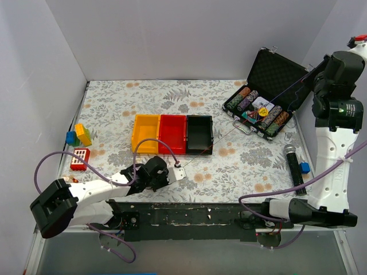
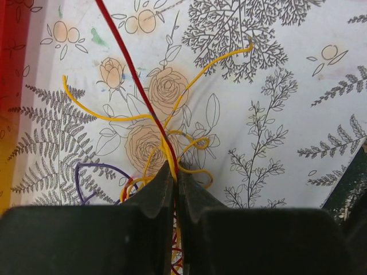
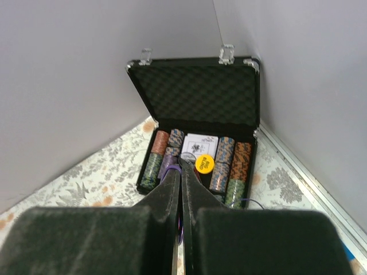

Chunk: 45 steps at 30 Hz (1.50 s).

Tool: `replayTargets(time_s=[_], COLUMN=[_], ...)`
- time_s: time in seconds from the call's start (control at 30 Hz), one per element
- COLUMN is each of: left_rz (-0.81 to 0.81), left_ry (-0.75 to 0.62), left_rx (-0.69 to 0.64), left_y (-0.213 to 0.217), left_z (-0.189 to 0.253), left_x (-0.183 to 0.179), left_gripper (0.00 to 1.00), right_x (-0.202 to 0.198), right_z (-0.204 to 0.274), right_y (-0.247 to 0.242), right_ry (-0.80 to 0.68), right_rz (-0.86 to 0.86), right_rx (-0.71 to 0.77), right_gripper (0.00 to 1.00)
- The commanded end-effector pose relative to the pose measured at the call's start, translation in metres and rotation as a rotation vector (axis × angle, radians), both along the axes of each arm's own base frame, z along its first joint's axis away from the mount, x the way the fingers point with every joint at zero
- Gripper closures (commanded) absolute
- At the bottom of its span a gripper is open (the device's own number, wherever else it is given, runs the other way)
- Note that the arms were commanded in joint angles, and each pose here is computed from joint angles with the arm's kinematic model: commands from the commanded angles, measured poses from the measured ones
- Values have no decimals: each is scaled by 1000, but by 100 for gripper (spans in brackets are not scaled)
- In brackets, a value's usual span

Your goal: Untangle the cables

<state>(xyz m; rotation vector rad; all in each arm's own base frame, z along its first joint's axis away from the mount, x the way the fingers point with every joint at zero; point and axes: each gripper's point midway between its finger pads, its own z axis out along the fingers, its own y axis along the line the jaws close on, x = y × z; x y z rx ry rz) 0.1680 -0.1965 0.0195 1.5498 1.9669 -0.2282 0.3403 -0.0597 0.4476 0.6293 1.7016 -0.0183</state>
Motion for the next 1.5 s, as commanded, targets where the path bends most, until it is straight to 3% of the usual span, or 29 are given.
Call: replayTargets(time_s=[0.0,0.07,0.13,0.17,0.2,0.27,0.33,0.37,0.6,0.7,0.87,1.03,1.3,1.4,1.47], left_rz=[51,77,91,93,98,88,92,86,61,48,49,37,-33,-129,-213], left_ry=[82,71,77,88,96,146,162,173,174,110,-27,-104,-10,77,122], left_rx=[203,180,136,112,79,31,-16,-31,-104,-174,-323,-440,-654,-746,-769], left_y=[55,49,34,26,16,0,-14,-18,-31,-38,-64,-97,-135,-135,-136], left_z=[-31,-25,-10,-1,10,29,48,55,109,142,191,220,244,252,250], left_x=[-24,-19,-13,-11,-8,-11,-8,-8,-4,4,31,56,65,56,42], left_gripper=[100,98,67,42,31,21,3,2,2,2,2,2,2,22,48], right_x=[-1,7,8,5,-1,-17,-33,-41,-89,-105,-151,-176,-211,-216,-218], right_z=[68,49,10,-16,-34,-62,-85,-95,-122,-117,-83,-63,-61,-62,-62], right_y=[-2,26,54,72,86,106,120,134,179,193,234,248,256,256,256], right_ry=[-224,-197,-151,-114,-110,-89,-41,-23,8,-37,-208,-280,-290,-290,-291], right_rz=[2,150,282,364,420,493,539,598,843,965,1354,1558,1739,1758,1766], right_rx=[17,82,162,208,224,240,241,249,275,268,279,273,265,262,260], right_gripper=[99,99,99,99,99,99,99,99,99,99,99,99,99,99,99])
